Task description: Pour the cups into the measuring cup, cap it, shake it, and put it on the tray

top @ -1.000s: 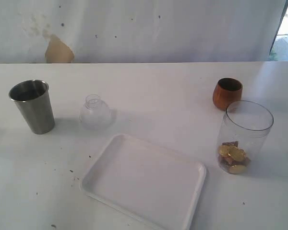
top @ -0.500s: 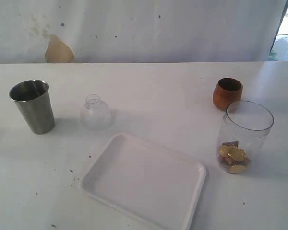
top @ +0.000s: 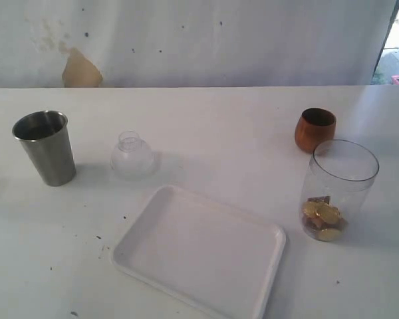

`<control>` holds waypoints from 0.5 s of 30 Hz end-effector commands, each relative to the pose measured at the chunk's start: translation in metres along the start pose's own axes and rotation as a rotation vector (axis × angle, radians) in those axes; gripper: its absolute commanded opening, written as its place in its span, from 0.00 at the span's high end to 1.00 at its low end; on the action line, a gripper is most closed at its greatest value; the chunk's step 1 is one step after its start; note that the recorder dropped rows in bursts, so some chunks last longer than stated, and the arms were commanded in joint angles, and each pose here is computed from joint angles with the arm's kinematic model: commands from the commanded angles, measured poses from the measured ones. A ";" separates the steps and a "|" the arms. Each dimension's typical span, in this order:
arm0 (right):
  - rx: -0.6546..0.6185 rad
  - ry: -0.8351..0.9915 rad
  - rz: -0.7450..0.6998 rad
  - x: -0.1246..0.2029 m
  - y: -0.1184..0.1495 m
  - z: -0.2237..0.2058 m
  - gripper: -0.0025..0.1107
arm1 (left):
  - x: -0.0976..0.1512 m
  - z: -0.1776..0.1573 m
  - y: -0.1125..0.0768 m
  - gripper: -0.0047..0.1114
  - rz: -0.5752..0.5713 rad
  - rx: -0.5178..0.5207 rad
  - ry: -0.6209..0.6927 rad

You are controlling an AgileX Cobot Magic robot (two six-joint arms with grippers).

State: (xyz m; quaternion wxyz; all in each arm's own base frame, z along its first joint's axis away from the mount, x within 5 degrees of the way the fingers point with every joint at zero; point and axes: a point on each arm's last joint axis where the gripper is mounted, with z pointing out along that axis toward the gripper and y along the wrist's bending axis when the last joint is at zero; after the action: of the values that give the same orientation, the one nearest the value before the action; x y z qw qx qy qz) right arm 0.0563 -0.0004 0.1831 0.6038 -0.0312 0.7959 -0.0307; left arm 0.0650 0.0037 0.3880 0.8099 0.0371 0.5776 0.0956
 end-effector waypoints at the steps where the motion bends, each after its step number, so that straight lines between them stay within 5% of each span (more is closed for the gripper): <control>1: -0.002 -0.004 -0.001 0.000 0.000 0.001 0.98 | -0.001 -0.001 0.001 0.05 -0.097 -0.010 -0.013; 7: -0.002 -0.004 -0.001 0.000 0.000 0.001 0.98 | 0.009 -0.001 -0.002 0.05 -0.537 0.012 -0.053; 11: -0.002 -0.004 -0.001 0.000 0.000 0.001 0.98 | 0.025 -0.002 -0.022 0.05 -0.486 0.197 -0.047; 15: -0.002 -0.004 -0.001 0.000 0.000 0.001 0.98 | 0.070 0.003 -0.043 0.05 -0.491 0.328 0.143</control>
State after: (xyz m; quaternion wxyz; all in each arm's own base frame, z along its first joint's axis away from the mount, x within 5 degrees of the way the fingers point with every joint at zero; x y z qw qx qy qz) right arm 0.0563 -0.0004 0.1831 0.6038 -0.0312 0.7959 -0.0307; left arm 0.0824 -0.0160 0.3435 0.7940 -0.0158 0.5828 -0.1721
